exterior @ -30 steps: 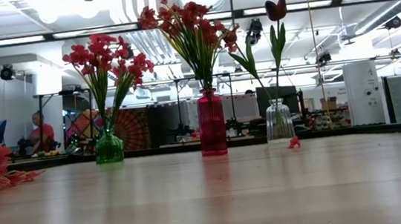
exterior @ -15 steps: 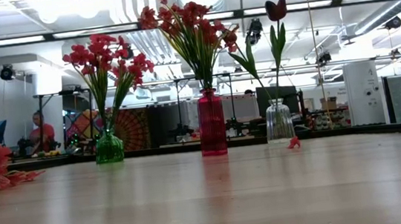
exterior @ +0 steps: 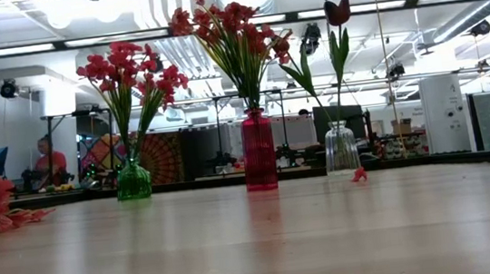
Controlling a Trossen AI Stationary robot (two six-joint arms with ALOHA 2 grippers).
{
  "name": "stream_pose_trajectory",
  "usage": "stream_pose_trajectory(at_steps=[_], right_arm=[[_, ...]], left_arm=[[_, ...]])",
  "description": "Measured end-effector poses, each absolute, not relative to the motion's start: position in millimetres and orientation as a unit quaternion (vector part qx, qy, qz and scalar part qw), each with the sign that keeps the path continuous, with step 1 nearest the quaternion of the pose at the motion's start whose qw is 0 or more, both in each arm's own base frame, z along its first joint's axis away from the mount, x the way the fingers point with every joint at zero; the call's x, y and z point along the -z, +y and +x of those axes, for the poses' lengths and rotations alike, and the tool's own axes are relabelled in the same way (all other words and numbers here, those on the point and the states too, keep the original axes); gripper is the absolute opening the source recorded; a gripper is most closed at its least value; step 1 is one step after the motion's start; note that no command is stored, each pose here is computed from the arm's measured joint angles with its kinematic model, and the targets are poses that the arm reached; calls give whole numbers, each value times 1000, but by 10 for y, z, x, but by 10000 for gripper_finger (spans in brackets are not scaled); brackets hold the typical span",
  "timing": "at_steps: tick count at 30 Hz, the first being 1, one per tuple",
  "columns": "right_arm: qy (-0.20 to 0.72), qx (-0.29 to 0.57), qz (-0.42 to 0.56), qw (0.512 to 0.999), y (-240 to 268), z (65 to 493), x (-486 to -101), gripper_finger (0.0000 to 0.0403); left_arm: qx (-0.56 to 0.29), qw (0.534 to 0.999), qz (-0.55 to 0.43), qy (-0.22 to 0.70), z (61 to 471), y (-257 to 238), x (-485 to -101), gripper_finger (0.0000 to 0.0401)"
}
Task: Sort flowers into vase by color
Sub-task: Put the red flower into the transparent vase
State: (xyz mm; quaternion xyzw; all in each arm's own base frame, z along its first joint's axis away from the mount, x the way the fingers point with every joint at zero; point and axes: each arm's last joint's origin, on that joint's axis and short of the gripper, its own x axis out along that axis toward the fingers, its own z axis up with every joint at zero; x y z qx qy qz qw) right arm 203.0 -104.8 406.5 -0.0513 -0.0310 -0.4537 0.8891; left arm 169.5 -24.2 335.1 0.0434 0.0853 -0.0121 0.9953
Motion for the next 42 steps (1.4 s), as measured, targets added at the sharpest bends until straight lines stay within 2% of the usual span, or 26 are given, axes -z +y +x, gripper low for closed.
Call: stream_pose_trajectory(at_steps=[5, 14, 18, 24, 32, 42], right_arm=[[-24, 482, -38, 875, -1164, 1902, -3939, 13], [-22, 470, -9, 882, -1362, 1780, -3553, 13], [-48, 429, 0, 902, -1455, 1727, -3416, 13], [-31, 415, 9, 909, -1561, 1688, -3212, 13], [-60, 389, -3, 919, -1566, 1706, -2966, 13], [-58, 368, 9, 928, -1553, 1692, -2853, 13]], left_arm=[[12, 995, 44, 90, 1694, -241, -3342, 198], [13, 994, 47, 102, 1702, -243, -3315, 198], [13, 993, 48, 110, 1698, -242, -3300, 198], [13, 992, 49, 117, 1696, -242, -3286, 198], [13, 992, 53, 118, 1696, -242, -3284, 198], [13, 991, 54, 121, 1695, -242, -3277, 198]])
